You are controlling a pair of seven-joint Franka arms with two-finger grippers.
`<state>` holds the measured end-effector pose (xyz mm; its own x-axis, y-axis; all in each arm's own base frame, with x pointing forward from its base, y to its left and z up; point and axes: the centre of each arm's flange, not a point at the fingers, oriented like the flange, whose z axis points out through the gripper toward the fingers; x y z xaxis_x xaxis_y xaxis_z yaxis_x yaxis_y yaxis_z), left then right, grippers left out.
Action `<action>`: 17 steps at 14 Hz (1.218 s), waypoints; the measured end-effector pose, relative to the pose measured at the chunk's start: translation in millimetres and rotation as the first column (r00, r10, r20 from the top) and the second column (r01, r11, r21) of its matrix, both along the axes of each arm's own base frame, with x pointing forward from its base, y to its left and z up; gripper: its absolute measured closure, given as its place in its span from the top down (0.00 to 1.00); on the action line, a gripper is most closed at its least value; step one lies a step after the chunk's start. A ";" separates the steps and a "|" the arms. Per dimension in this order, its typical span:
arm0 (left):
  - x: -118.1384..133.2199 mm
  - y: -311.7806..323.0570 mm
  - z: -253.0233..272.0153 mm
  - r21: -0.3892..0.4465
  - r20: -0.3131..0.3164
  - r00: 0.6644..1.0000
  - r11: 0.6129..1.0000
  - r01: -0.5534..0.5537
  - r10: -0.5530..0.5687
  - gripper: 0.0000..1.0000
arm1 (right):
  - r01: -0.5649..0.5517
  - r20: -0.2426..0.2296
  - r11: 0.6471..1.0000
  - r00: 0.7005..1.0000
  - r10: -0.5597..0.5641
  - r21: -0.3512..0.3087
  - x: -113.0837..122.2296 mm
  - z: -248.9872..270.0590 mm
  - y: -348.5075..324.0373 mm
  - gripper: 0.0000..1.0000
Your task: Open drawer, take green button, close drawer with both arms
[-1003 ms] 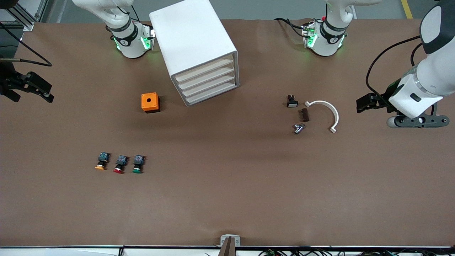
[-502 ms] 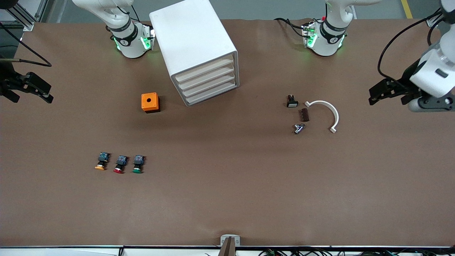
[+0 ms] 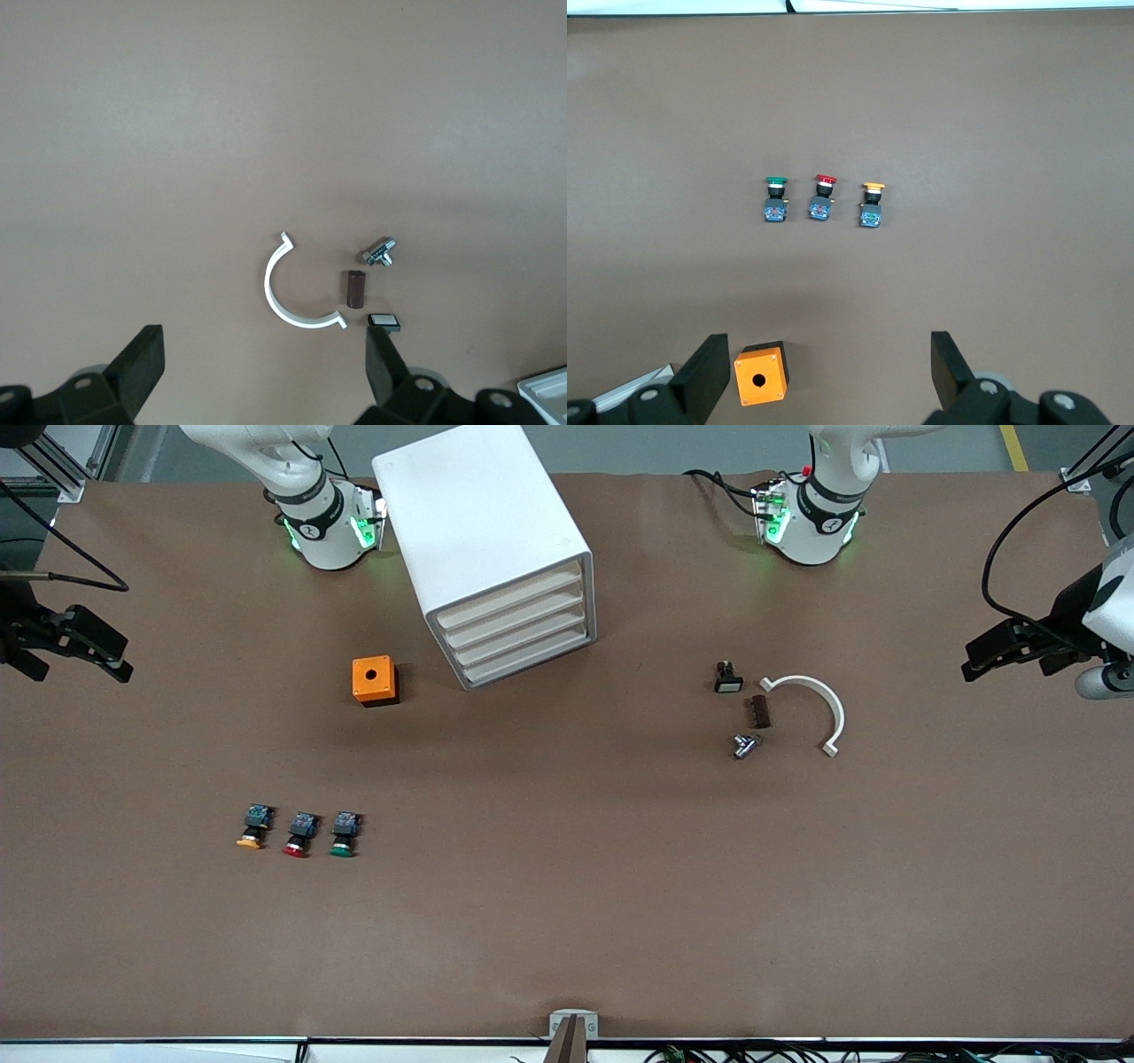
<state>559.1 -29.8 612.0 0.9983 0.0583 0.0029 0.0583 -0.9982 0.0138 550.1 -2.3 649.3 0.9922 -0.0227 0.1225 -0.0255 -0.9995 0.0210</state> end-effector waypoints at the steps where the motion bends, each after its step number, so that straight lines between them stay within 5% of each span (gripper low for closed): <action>1: 1.3 -4.6 -1.2 -0.001 0.015 1.000 1.000 0.006 -0.006 1.00 | 0.000 0.000 1.000 1.000 0.000 0.000 0.0 0.0 0.0 1.00; 6: 6.8 -9.1 3.9 -0.004 0.067 0.998 1.000 0.002 -0.002 1.00 | 0.000 0.000 1.000 1.000 0.000 0.000 0.0 0.0 0.0 1.00; 17: 6.6 -13.4 8.8 -0.008 0.077 0.997 1.000 -0.021 0.022 1.00 | 0.000 0.000 1.000 1.000 0.000 0.000 0.1 -0.1 0.0 1.00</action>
